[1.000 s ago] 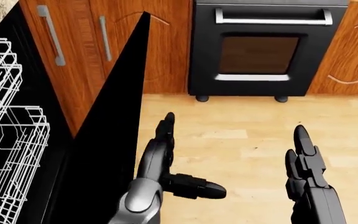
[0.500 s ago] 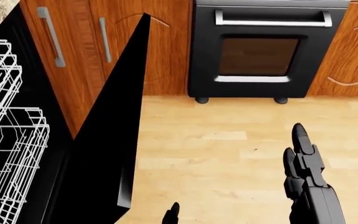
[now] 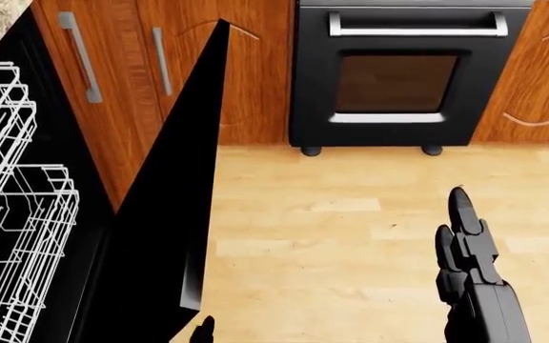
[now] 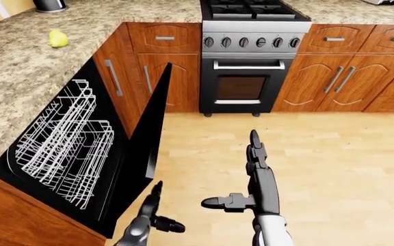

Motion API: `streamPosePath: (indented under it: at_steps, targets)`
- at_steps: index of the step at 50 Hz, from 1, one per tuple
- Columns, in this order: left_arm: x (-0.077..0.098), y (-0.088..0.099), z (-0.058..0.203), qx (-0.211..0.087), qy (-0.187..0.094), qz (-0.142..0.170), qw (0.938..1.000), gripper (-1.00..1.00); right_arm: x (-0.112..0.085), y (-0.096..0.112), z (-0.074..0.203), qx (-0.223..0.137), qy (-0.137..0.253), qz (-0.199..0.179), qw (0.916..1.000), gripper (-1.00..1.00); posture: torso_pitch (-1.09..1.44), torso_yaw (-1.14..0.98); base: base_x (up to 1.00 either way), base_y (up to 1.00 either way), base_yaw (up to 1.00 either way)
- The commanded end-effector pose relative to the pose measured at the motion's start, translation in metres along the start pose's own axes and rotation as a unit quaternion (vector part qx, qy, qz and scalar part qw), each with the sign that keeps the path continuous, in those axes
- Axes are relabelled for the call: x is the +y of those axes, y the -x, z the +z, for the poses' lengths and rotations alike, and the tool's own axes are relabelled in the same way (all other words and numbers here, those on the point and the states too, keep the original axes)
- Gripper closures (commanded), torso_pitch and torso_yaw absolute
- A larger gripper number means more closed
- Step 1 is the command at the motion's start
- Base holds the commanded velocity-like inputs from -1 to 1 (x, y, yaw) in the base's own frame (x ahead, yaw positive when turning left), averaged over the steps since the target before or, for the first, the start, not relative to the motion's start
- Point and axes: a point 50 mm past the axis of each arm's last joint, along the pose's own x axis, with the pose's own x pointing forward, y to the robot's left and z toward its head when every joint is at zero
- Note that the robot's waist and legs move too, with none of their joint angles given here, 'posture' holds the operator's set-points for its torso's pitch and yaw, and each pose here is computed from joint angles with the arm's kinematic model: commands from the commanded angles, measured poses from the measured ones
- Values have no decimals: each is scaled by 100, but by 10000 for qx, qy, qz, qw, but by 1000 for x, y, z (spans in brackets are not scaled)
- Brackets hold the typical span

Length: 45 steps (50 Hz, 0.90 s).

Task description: Close the dishwasher door

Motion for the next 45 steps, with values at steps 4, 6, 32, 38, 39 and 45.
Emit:
streamPosePath:
  at_steps: [4, 6, 32, 38, 39, 45]
  targets:
    - [9, -6, 20, -406, 5, 87, 9991, -100, 1, 0, 15, -418, 14, 5, 9991, -100, 0, 0, 0, 0, 0]
    - [14, -6, 20, -406, 31, 147, 9991, -100, 1, 0, 14, -418, 14, 6, 9991, -100, 0, 0, 0, 0, 0]
    - [67, -7, 30, -574, 742, 1196, 9884, -100, 2, -1, 18, -437, 30, 26, 9990, -100, 0, 0, 0, 0, 0]
    - [77, -8, 35, -606, 856, 1309, 9858, -100, 1, -1, 19, -444, 34, 13, 9990, -100, 0, 0, 0, 0, 0]
    - [79, -8, 37, -618, 883, 1334, 9852, -100, 1, -1, 18, -442, 33, 13, 9990, -100, 0, 0, 0, 0, 0]
    - [92, -8, 42, -678, 1036, 1515, 9807, -100, 1, 0, 18, -438, 40, -3, 9990, -100, 0, 0, 0, 0, 0]
